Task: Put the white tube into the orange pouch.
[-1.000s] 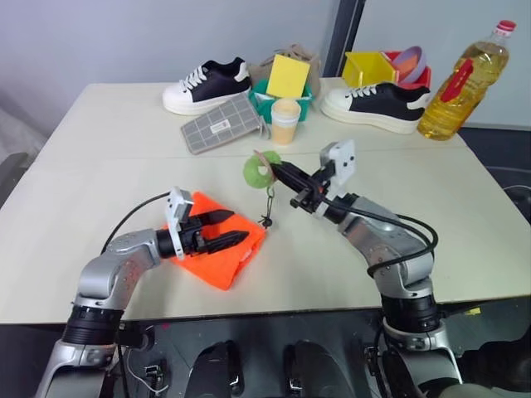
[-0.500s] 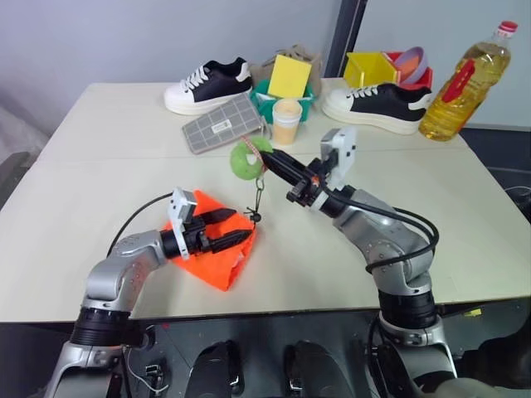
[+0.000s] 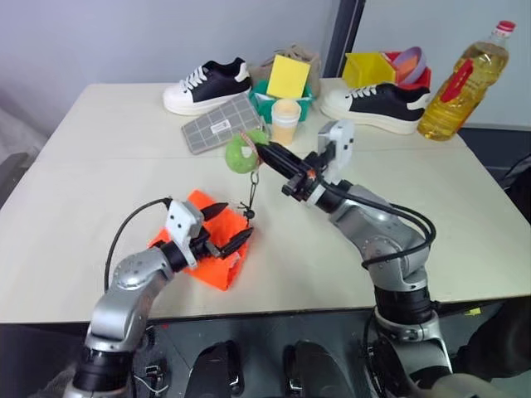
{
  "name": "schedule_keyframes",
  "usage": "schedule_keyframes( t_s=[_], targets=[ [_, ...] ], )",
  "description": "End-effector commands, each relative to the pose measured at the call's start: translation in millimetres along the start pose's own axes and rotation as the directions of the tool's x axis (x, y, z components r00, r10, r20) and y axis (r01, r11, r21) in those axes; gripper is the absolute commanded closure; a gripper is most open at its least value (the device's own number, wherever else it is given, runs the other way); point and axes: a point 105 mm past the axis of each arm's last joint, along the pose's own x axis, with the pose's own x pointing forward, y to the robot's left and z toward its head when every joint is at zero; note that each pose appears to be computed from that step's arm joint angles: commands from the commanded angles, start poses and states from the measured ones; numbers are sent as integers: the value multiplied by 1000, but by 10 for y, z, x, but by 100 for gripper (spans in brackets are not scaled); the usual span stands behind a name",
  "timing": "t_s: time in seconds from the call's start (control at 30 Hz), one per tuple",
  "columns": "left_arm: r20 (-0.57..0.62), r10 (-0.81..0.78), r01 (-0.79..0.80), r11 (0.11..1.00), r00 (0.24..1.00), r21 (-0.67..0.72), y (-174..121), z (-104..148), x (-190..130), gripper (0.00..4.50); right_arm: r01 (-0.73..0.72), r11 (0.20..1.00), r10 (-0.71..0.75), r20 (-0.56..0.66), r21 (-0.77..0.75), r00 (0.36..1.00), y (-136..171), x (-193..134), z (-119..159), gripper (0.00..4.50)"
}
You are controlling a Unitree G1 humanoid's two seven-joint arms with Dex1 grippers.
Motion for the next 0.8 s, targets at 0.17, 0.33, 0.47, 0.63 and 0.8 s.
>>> schedule_keyframes(
  t_s=[0.17,0.33,0.47,0.63,0.8],
  targets=[
    [82,146,-155,980,986,123,-279,191,166,7,-27,1000,27,15,6,1000,56,74,22,450],
    [48,334,-337,933,942,128,-382,90,236,7,-30,999,30,-2,11,1000,57,79,10,450],
    [50,381,-384,910,923,155,-414,111,248,7,-42,999,42,-8,5,999,77,94,32,450],
    [59,397,-401,900,916,172,-420,128,246,7,-29,1000,29,8,-6,1000,44,136,113,450],
    [68,394,-400,898,916,185,-402,145,252,7,16,1000,-15,22,-19,1000,-34,161,166,450]
  ],
)
